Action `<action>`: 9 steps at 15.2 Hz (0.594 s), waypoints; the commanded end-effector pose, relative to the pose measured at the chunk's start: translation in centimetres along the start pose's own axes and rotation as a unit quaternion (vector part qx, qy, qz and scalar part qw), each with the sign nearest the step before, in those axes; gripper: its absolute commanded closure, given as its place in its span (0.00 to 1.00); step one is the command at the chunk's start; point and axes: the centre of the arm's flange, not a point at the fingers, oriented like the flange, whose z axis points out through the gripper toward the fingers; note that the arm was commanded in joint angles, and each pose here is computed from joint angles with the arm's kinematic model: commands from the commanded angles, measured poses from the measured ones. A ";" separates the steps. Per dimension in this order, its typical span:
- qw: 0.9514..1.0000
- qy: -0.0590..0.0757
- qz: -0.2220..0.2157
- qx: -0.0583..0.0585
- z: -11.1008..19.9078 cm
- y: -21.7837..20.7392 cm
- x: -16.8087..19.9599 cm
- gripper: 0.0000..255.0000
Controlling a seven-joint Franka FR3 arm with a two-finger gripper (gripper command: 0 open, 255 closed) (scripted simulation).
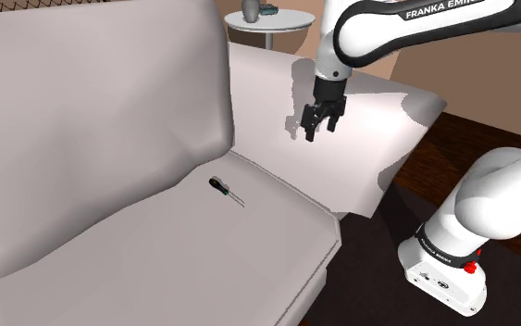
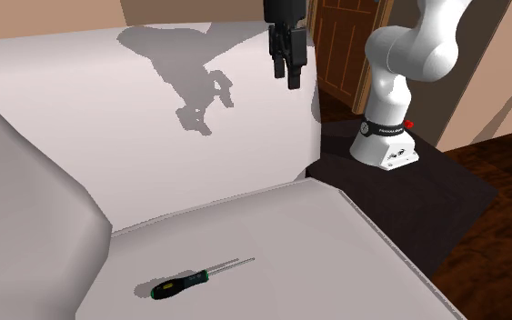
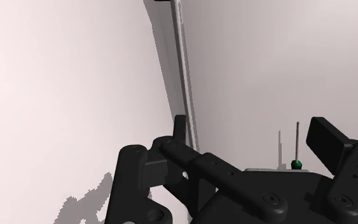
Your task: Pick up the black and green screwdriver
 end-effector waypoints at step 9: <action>1.000 0.006 -0.026 -0.004 7.9 -6.5 8.1 0.00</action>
